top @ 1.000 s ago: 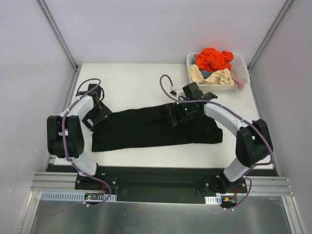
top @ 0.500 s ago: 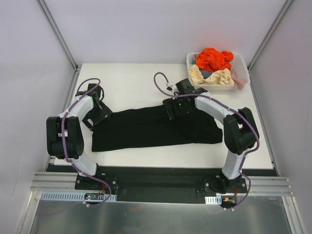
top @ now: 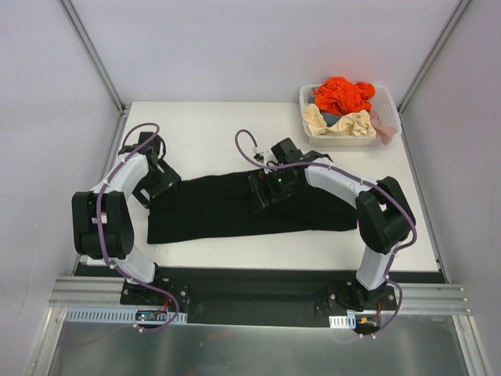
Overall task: Fold and stack the t-shirts
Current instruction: Fold the tshirt
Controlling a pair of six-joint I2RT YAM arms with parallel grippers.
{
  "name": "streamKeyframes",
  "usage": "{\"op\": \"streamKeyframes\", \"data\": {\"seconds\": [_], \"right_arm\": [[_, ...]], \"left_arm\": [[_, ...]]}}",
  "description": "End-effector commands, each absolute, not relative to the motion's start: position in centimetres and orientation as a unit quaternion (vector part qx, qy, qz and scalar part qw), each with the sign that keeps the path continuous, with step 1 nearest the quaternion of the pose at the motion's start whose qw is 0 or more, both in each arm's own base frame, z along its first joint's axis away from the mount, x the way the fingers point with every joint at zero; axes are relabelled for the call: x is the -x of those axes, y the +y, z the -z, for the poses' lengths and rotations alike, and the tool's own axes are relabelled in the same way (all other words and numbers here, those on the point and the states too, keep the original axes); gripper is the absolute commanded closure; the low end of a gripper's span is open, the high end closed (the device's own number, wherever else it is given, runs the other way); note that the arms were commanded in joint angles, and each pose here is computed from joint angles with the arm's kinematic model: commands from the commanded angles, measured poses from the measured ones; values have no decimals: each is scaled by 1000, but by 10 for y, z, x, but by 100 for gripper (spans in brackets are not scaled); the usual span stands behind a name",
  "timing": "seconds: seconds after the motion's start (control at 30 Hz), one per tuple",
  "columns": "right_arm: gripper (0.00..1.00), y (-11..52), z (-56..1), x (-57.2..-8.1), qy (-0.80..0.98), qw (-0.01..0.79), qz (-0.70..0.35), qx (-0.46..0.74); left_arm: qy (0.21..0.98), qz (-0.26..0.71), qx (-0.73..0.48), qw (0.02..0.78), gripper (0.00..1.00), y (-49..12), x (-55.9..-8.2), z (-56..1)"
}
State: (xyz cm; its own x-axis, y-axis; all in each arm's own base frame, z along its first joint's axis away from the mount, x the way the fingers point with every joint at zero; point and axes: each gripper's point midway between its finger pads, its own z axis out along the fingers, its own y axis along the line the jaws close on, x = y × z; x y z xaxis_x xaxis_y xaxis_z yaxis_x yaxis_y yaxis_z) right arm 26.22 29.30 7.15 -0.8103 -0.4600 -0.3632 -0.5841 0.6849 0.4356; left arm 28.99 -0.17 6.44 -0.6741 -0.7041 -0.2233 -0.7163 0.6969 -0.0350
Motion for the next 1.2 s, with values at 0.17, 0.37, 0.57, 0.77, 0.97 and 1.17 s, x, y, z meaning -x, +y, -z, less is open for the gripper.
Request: {"op": "streamKeyframes", "data": {"seconds": [0.17,0.37,0.57,0.77,0.97,1.17], "right_arm": [[3,252,-141,-280,922,231,-250,183],[3,190,-99,-295,956,201,-213,-19],[3,174,-61,-310,970,166,-165,-66],[3,200,-39,-338,972,136,-181,-63],[3,252,-38,-359,969,119,-217,7],[3,298,-43,-412,957,129,-255,53]], "left_arm": [[924,63,339,167,1,-40,-331,-116],[949,91,274,129,1,-88,-341,-94],[958,96,262,70,1,-99,-322,-59],[961,65,267,25,1,-89,-273,-31],[956,41,289,-15,1,-79,-215,-14],[947,60,313,-45,1,-85,-181,-9]]}}
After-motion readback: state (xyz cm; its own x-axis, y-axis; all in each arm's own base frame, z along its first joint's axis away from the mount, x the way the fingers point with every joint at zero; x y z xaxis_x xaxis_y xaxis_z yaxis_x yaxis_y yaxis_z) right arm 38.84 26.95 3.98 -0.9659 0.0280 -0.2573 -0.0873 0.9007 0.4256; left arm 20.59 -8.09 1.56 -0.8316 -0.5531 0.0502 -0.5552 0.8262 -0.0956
